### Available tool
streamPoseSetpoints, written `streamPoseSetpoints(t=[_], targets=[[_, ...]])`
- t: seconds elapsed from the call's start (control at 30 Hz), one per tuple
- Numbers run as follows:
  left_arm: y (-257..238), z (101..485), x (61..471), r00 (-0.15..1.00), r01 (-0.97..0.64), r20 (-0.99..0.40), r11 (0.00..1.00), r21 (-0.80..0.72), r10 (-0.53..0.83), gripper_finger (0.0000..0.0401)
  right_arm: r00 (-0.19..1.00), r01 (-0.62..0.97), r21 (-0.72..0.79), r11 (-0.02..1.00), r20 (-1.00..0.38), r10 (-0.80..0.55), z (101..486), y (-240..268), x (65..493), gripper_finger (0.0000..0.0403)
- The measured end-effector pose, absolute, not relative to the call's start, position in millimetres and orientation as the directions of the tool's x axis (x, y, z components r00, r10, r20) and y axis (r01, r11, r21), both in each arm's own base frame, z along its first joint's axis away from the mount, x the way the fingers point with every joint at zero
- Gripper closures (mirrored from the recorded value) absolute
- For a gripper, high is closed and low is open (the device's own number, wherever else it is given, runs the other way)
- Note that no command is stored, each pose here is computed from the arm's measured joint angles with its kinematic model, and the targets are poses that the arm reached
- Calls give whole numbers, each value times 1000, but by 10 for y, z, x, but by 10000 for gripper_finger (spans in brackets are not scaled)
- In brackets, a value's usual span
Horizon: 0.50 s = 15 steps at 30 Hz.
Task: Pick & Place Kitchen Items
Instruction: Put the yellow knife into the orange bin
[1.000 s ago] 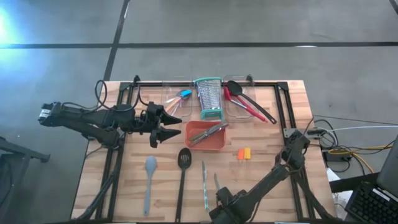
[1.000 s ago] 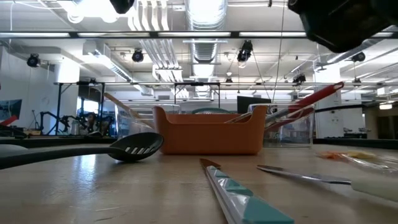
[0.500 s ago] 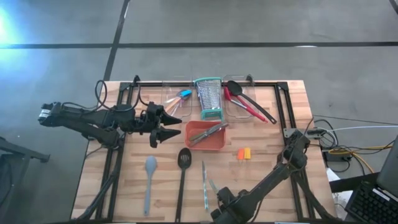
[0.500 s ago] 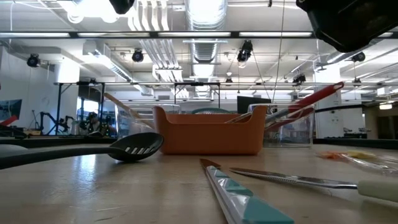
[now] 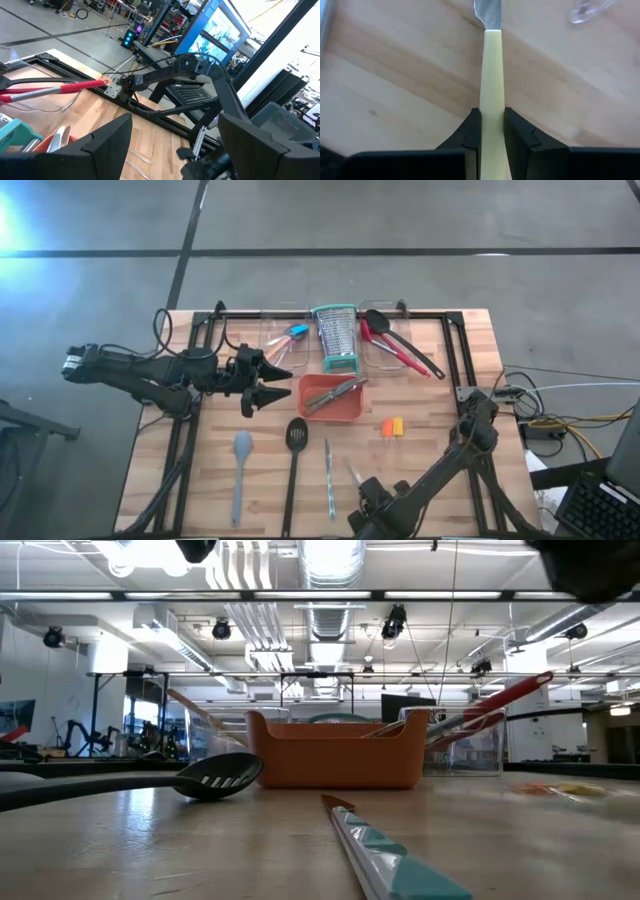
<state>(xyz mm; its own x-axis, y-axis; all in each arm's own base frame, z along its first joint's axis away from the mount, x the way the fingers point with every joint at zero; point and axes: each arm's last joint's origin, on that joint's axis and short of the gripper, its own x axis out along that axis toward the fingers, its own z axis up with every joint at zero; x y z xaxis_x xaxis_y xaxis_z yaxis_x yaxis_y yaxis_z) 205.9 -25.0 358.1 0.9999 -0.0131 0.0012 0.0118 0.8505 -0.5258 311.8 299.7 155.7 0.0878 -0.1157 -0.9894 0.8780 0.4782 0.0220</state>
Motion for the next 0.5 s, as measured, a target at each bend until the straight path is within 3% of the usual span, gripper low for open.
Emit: streamPoseSetpoints(t=[0.13,0.5], targets=[[-257,3566,2059,999,23,-14,852,-523,-36,101,165,869,86,487,-979,-121,1754,3014,3069,363],[-293,3455,2084,990,12,-115,856,-517,-84,101,445,835,263,484,-840,-311,2530,2792,2824,363]])
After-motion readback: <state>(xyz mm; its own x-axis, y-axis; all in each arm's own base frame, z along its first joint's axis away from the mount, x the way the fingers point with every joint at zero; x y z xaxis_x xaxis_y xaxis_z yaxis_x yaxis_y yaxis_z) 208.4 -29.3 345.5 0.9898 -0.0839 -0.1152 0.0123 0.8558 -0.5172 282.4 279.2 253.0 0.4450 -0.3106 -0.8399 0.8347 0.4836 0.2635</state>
